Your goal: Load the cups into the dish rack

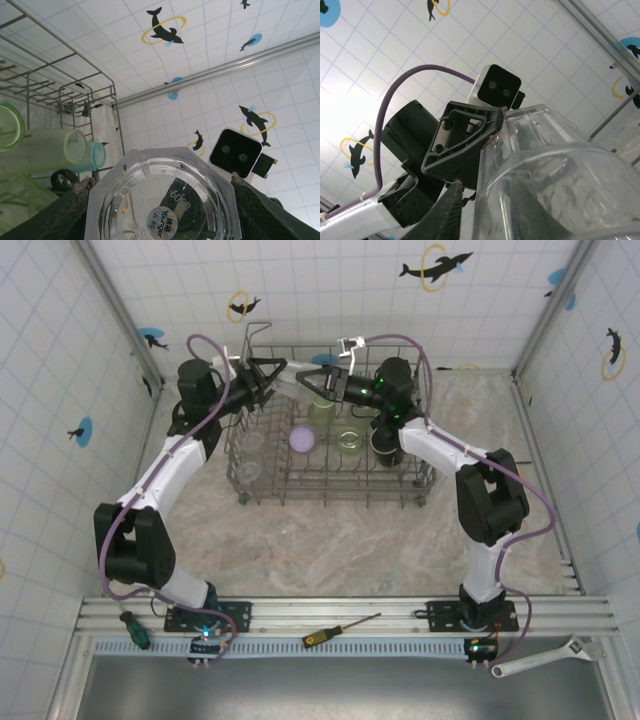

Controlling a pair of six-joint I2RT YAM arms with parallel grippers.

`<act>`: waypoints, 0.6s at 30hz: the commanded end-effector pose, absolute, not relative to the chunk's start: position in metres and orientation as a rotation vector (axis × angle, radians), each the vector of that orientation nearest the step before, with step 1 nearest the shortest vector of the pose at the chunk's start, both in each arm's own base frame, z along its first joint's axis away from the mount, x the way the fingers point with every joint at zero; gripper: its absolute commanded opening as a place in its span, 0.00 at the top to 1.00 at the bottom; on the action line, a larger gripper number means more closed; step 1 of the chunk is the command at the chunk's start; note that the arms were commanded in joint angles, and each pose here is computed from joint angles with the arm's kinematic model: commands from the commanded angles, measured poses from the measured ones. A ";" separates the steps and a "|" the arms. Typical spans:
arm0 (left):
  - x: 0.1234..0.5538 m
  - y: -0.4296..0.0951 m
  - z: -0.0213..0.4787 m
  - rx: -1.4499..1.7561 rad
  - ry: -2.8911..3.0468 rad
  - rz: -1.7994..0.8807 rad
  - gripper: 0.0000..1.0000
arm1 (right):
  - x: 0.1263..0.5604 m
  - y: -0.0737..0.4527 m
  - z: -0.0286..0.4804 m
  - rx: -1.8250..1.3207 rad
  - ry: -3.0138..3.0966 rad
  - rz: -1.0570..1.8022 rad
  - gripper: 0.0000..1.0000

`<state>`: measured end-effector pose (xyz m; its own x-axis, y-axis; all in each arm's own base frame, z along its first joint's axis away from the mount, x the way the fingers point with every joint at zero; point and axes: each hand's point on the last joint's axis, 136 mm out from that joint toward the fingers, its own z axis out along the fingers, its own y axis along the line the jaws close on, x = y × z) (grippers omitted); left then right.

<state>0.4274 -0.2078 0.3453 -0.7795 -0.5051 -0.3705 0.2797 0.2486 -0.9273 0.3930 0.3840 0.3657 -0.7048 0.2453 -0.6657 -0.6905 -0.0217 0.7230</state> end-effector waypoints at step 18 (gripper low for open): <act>0.476 -0.154 0.335 -0.094 1.988 -0.815 1.00 | 0.390 0.291 0.319 -0.342 1.833 1.405 0.35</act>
<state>0.4649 -0.1721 0.3435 -0.5950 -0.4524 -0.6643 0.2937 0.6470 -0.7037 0.3990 0.3061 0.3203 -0.6955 0.2554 -0.6716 -0.6147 0.2724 0.7402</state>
